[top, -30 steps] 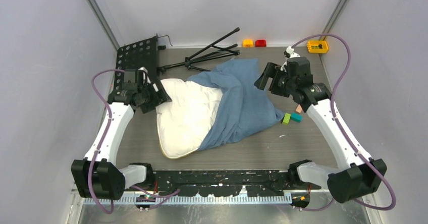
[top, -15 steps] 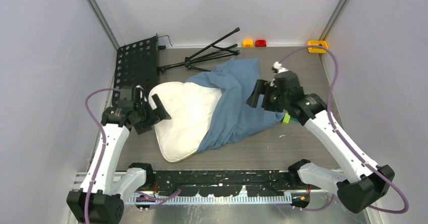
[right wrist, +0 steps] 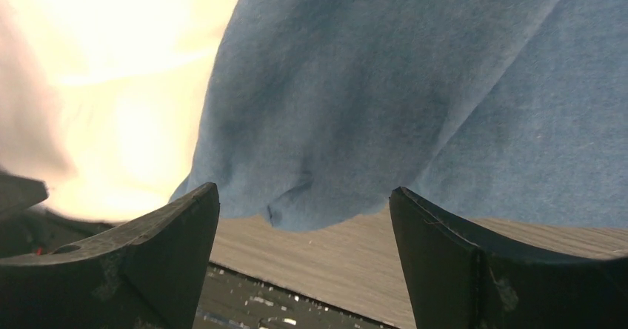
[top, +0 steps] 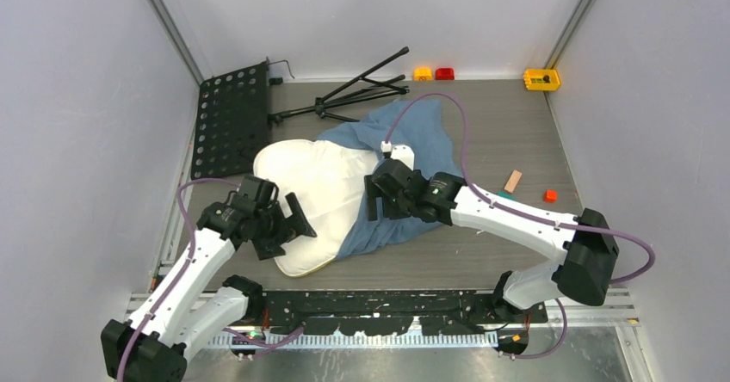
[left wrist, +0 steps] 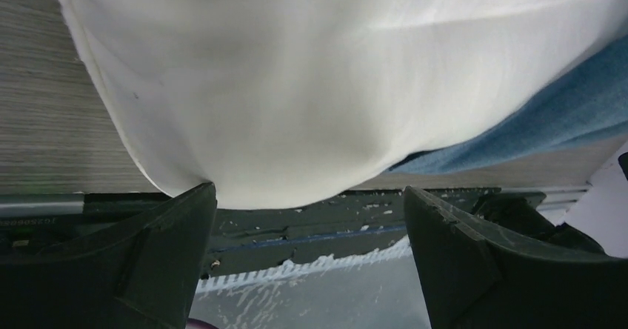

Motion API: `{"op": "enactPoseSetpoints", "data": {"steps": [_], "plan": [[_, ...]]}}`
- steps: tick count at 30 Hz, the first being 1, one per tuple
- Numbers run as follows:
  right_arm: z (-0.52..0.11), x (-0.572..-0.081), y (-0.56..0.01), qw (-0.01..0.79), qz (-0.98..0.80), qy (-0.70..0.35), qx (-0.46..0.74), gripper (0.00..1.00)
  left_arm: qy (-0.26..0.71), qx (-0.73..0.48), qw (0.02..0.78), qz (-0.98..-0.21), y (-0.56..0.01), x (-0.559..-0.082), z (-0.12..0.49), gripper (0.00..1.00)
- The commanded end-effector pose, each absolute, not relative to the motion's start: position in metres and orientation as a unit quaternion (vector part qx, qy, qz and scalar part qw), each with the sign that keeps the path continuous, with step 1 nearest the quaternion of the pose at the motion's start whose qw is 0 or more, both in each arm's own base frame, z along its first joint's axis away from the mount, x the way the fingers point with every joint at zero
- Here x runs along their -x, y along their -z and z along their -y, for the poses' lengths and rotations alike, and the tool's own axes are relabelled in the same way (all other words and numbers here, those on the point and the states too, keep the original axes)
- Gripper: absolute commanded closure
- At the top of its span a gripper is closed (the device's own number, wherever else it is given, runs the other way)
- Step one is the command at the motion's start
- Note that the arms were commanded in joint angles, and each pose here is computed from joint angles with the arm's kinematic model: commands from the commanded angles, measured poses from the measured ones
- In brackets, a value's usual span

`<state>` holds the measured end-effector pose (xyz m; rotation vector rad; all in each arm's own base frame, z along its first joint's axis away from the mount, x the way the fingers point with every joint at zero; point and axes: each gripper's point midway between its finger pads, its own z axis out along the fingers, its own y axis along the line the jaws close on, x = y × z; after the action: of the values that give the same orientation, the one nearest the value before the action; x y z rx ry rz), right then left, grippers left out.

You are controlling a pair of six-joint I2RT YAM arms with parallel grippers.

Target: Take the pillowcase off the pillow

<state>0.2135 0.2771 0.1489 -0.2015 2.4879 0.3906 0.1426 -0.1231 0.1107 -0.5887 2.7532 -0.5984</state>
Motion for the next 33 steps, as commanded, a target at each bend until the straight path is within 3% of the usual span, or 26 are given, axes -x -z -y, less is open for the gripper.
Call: {"op": "enactPoseSetpoints", "data": {"steps": [1, 8, 11, 14, 20, 22, 23, 26, 27, 28, 33], "plan": [[-0.272, -0.243, -0.158, 0.373, -0.92, -0.115, 0.014, 0.1, 0.169, 0.235, 0.168, -0.942, -0.109, -0.156, 0.109, 0.0], [-0.265, -0.24, -0.123, 0.357, -0.929, -0.092, 0.012, 0.1, 0.145, 0.255, 0.168, -0.941, -0.087, -0.157, 0.102, 0.0], [-0.268, -0.239, -0.114, 0.354, -0.93, -0.098, 0.012, 0.15, 0.161, 0.263, 0.166, -0.937, -0.077, -0.163, 0.109, 0.01], [-0.273, -0.239, -0.112, 0.357, -0.927, -0.116, 0.011, 0.37, 0.188, 0.279, 0.175, -0.925, -0.071, -0.174, 0.119, 0.04], [-0.271, -0.242, -0.114, 0.368, -0.922, -0.118, 0.011, 0.97, 0.185, 0.297, 0.207, -0.914, -0.057, -0.196, 0.118, 0.12], [-0.268, -0.243, -0.116, 0.372, -0.921, -0.113, 0.006, 1.0, 0.181, 0.291, 0.213, -0.915, -0.054, -0.201, 0.117, 0.21], [-0.266, -0.244, -0.116, 0.374, -0.921, -0.111, 0.003, 1.0, 0.18, 0.287, 0.216, -0.916, -0.052, -0.203, 0.118, 0.32], [-0.255, -0.248, -0.118, 0.386, -0.917, -0.103, -0.01, 1.0, 0.167, 0.277, 0.232, -0.917, -0.053, -0.212, 0.114, 0.83], [-0.249, -0.25, -0.119, 0.389, -0.916, -0.098, -0.014, 1.0, 0.15, 0.277, 0.24, -0.918, -0.055, -0.213, 0.107, 0.95], [-0.241, -0.254, -0.121, 0.392, -0.915, -0.094, -0.023, 1.0, 0.126, 0.277, 0.248, -0.92, -0.06, -0.214, 0.098, 1.0], [-0.189, -0.275, -0.135, 0.402, -0.91, -0.079, -0.07, 1.0, 0.053, 0.254, 0.302, -0.917, -0.102, -0.223, 0.064, 1.0]]}}
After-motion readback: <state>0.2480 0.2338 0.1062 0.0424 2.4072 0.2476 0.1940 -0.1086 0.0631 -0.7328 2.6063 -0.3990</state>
